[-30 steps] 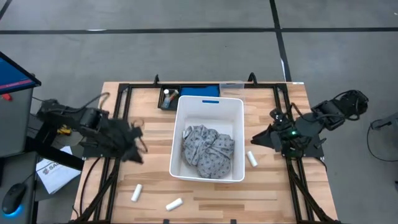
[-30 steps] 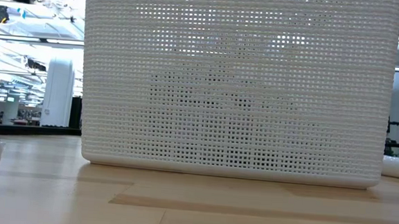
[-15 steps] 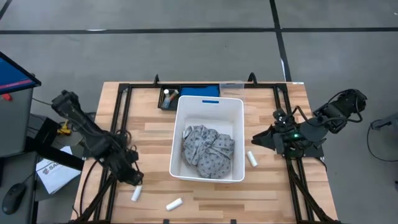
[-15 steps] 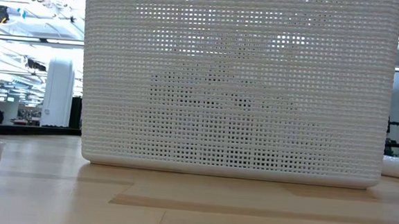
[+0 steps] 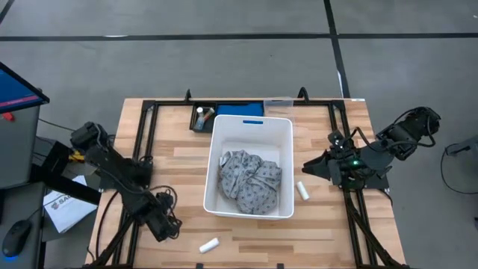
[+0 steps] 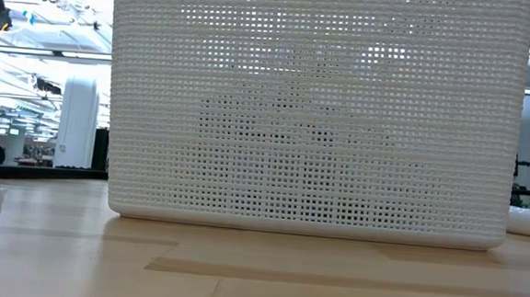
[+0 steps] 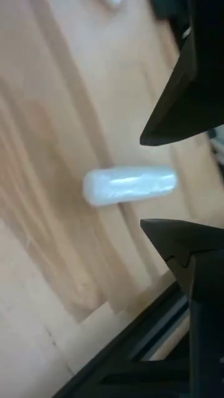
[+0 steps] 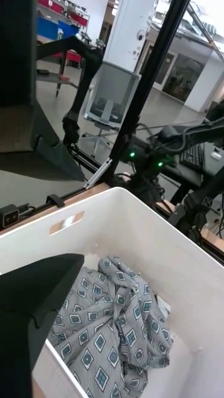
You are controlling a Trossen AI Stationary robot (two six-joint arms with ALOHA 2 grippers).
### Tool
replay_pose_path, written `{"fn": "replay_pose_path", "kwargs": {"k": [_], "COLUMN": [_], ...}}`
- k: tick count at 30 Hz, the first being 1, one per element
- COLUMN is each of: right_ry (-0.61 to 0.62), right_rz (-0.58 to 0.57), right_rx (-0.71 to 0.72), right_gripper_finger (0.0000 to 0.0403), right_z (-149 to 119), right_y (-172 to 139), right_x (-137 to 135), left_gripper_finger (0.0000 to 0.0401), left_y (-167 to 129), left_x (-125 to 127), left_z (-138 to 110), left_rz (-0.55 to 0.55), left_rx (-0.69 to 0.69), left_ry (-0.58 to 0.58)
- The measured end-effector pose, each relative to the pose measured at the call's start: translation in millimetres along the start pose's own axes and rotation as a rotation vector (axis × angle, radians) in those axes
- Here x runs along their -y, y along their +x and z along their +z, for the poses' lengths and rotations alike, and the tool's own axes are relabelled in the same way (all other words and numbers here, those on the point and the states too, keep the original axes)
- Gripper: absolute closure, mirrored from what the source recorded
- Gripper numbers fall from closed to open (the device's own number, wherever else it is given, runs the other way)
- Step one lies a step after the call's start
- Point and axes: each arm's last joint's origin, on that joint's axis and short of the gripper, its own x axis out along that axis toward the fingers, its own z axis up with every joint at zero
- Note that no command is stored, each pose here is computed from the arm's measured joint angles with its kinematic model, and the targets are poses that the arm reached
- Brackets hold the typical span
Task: Pick & place medical supplies in basket/bin
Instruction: Put the bottom left white bandage into the transparent bin
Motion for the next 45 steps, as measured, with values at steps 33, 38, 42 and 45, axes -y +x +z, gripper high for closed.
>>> {"fn": "replay_pose_path", "kwargs": {"k": [33, 38, 42, 45], "right_ry": [0.017, 0.020, 0.015, 0.007], "right_rz": [-0.012, -0.020, -0.025, -0.029], "right_rx": [0.048, 0.068, 0.082, 0.092], "right_gripper_finger": [0.0207, 0.0207, 0.0207, 0.0207], "right_z": [2.0, 2.6, 2.9, 3.3], "right_y": [0.2, 0.2, 0.2, 0.1], "right_x": [0.1, 0.4, 0.6, 0.7], "left_gripper_finger": [0.0368, 0.0350, 0.0359, 0.0368], "left_y": [45.7, 9.6, -28.1, -56.4], "left_x": [3.6, -13.4, -29.6, -46.2], "left_z": [-0.1, 11.0, 23.8, 36.5], "left_rz": [0.200, 0.190, 0.056, -0.067], "left_rx": [0.136, 0.219, 0.331, 0.433], "left_ry": [0.011, 0.002, -0.002, -0.022]}}
